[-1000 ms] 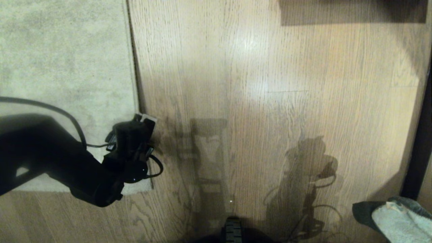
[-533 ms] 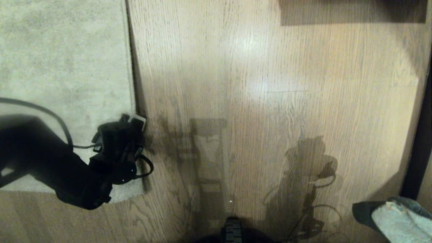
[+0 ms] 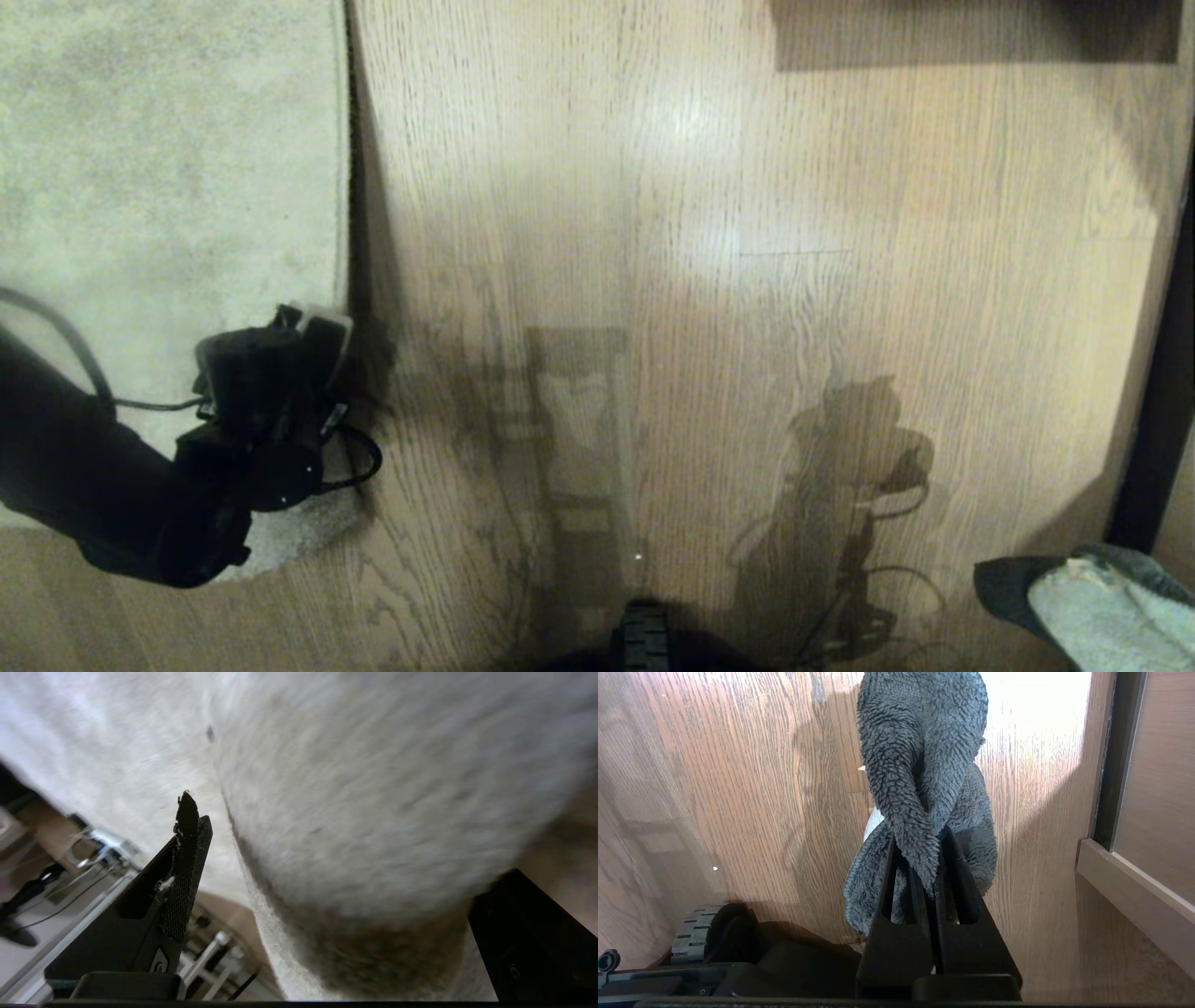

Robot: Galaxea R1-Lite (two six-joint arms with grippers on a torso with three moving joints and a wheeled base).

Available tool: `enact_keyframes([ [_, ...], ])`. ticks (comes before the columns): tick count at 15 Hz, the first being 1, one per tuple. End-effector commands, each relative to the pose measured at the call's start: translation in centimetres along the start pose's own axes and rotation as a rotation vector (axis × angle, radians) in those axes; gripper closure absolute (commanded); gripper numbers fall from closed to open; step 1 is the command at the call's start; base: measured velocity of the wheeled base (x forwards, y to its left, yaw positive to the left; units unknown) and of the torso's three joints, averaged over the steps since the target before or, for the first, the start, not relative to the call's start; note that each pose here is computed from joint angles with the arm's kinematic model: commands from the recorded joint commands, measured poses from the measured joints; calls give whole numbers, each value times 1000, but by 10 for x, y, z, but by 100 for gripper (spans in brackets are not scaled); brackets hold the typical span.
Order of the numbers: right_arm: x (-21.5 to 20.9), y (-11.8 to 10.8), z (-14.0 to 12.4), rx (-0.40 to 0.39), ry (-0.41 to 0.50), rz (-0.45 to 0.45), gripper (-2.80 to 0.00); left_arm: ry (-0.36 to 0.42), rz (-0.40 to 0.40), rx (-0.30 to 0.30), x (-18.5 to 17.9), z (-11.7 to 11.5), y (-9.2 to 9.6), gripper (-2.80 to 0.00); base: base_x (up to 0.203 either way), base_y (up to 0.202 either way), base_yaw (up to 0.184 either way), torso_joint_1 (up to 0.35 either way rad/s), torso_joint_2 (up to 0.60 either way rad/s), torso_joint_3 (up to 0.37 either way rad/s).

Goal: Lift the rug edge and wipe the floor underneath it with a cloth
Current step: Lift up the carpet

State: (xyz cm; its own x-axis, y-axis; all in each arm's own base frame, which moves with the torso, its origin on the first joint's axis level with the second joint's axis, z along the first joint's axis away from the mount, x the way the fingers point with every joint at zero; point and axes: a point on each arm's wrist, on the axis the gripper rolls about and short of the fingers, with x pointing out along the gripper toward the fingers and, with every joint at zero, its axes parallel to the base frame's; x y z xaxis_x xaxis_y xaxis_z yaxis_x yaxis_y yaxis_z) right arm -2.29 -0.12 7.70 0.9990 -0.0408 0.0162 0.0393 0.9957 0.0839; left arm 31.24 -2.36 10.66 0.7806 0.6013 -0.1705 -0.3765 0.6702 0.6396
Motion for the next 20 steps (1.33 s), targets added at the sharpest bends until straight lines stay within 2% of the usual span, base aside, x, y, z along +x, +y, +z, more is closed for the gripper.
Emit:
enact_keyframes([
  [1,0,0,0,1,1,1,0,11,29,-2,-4,-6,17,-280,0,0,0,0,0,0],
  [4,0,0,0,1,1,1,0,18,8,1,-6,-18,32,-280,0,0,0,0,0,0],
  [10,0,0,0,0,1,1,0,-15,47,-27,-10,-11,52,-280,0,0,0,0,0,0],
  [13,0,0,0,1,1,1,0,2,49,-21,-18,-20,59,-280,0,0,0,0,0,0],
  [15,0,0,0,1,1,1,0,8,17,-21,-26,-31,61,-280,0,0,0,0,0,0],
  [17,0,0,0,0,1,-1,0,10,-26,-54,-34,-40,62,-280,0,0,0,0,0,0],
  [20,0,0,0,1,1,0,0,21,-40,-51,-43,-48,64,-280,0,0,0,0,0,0],
])
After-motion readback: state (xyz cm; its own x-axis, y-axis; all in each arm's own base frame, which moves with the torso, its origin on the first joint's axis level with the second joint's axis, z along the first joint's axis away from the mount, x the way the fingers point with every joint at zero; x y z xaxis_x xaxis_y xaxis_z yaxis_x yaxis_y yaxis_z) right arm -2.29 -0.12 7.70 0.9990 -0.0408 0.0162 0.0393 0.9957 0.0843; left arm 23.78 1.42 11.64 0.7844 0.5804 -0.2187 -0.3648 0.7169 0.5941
